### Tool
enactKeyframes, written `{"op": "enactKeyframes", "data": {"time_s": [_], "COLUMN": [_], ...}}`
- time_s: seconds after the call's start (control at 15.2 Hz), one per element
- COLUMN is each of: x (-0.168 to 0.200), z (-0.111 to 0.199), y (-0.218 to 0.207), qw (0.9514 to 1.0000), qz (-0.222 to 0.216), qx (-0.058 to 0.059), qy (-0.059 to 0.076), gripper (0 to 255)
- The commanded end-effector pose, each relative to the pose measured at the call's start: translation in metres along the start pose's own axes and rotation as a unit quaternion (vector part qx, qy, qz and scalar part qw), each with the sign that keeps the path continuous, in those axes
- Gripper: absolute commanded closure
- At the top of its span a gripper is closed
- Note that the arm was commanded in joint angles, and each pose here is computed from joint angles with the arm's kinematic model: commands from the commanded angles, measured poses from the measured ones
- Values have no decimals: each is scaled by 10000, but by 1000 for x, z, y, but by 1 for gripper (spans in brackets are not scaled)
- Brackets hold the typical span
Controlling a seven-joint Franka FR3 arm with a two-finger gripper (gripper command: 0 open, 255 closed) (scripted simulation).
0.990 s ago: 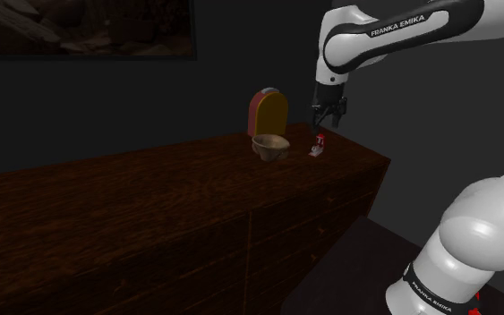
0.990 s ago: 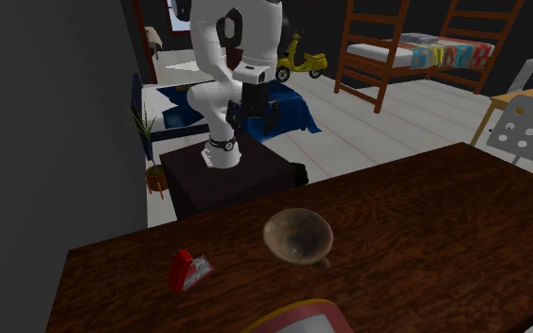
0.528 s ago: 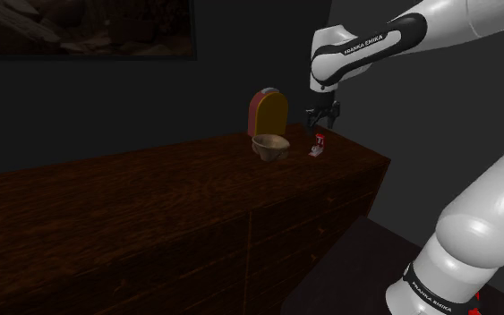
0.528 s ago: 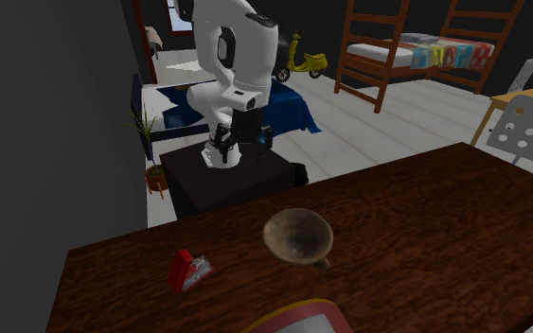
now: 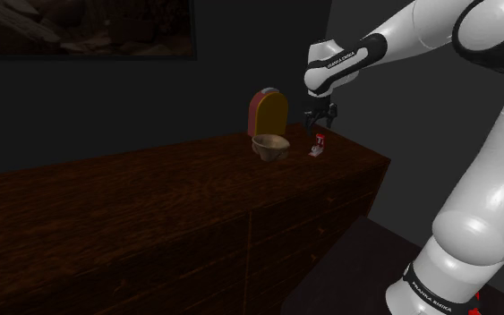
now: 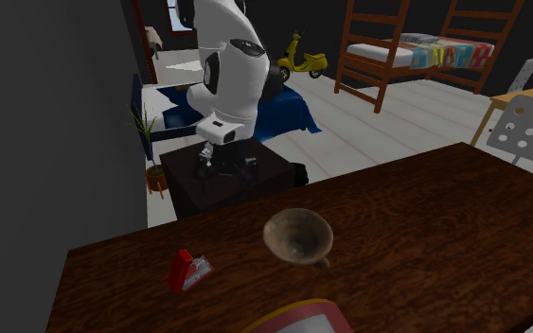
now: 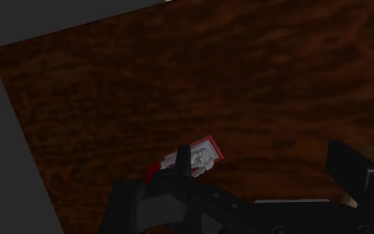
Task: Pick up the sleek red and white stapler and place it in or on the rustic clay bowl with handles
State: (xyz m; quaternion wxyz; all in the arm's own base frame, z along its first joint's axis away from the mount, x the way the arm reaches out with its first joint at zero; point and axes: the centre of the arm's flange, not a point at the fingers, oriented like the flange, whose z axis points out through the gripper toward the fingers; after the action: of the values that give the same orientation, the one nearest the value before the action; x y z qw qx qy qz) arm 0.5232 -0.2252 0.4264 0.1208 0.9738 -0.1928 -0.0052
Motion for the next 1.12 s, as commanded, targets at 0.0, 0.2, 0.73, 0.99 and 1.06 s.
{"op": "enactKeyframes", "data": {"time_s": [0.0,0.2,0.73,0.99,1.06], "x": [18,45,96,96,96], "z": [14,33,80,101,106], "y": [9,28,69,71,72], "qw": [9999,9994,9972,9972,9972], "qz": [118,292,636,636,636], "qx": [-76,-182,-393,-393,-393], "qy": [9,18,35,35,35], "gripper": [0,0,0,0,0]}}
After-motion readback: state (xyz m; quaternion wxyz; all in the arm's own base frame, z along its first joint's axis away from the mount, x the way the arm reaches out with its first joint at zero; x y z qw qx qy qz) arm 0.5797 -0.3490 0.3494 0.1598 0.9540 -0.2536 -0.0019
